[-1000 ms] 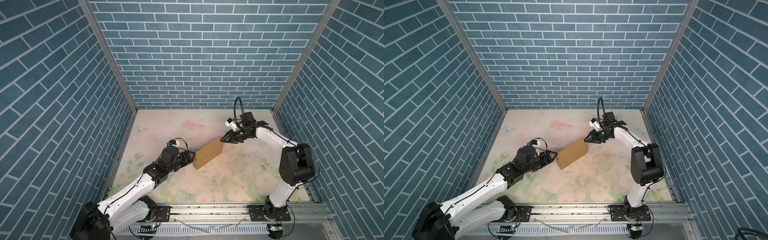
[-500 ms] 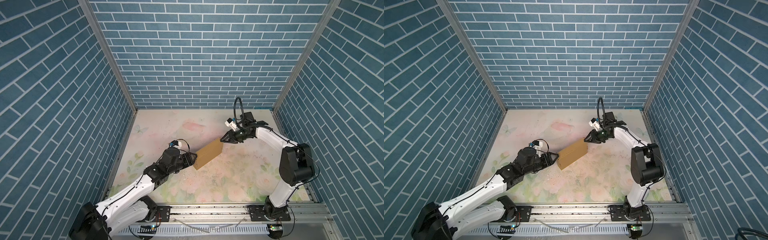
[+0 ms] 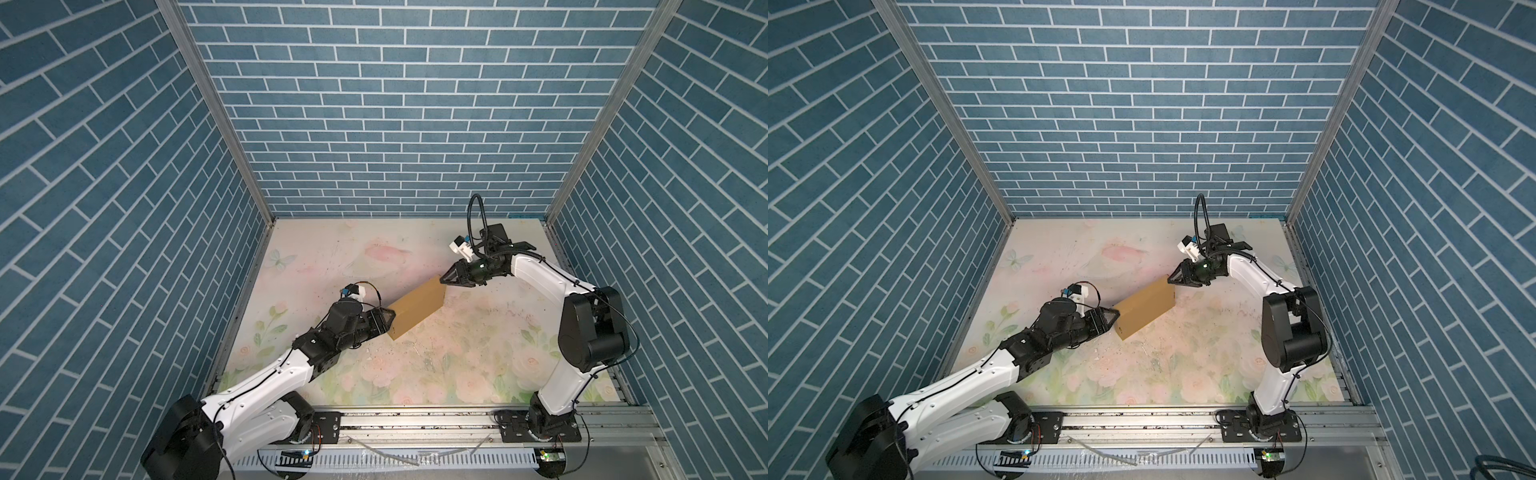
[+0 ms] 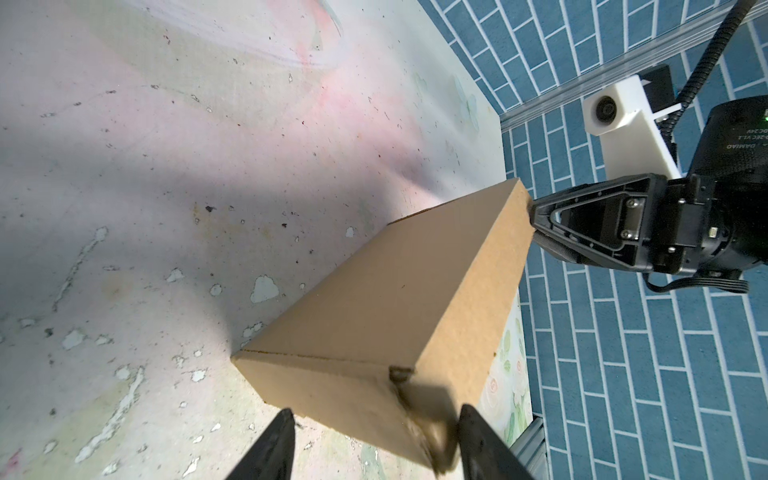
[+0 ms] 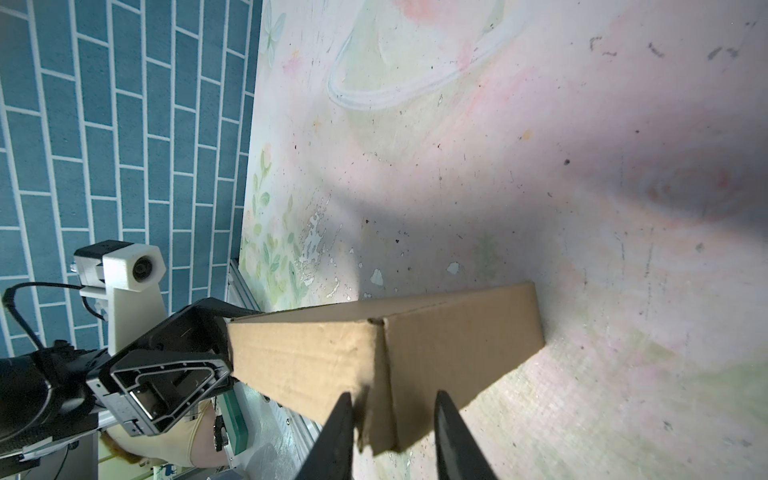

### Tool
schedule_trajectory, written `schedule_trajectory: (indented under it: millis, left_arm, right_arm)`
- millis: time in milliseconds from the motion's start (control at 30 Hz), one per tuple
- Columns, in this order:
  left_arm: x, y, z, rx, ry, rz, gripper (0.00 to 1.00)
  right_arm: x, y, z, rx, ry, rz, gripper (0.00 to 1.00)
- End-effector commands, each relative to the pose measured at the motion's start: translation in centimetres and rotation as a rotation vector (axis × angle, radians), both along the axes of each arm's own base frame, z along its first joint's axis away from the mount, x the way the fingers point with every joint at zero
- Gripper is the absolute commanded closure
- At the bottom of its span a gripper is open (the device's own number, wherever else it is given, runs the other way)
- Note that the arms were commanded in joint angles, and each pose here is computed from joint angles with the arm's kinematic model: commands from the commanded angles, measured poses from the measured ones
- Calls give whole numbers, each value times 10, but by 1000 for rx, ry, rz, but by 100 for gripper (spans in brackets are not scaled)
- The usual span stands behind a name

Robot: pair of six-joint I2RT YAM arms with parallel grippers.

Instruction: Fold the paper box

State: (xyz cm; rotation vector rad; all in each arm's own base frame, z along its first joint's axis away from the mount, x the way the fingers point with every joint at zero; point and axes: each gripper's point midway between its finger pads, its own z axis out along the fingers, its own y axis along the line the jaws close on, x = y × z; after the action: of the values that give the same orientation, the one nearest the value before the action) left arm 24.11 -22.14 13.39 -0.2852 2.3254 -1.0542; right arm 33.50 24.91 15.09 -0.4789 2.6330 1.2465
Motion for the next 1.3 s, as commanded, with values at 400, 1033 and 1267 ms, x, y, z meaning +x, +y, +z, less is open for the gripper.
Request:
schedule_trajectory:
  millis: [400,1033,1267]
  left_arm:
    - [-18,26,-45,157,102,29,39]
    - [-11,24,-51,199,107,23,39]
    - [-3,20,-56,245,114,10,40]
  right_arm:
    - [0,-1,16,-36,-16,5,71]
    - [-33,-12,-17,-38,62,-25,82]
    - [-44,-17,-13,-44,53,-29,82]
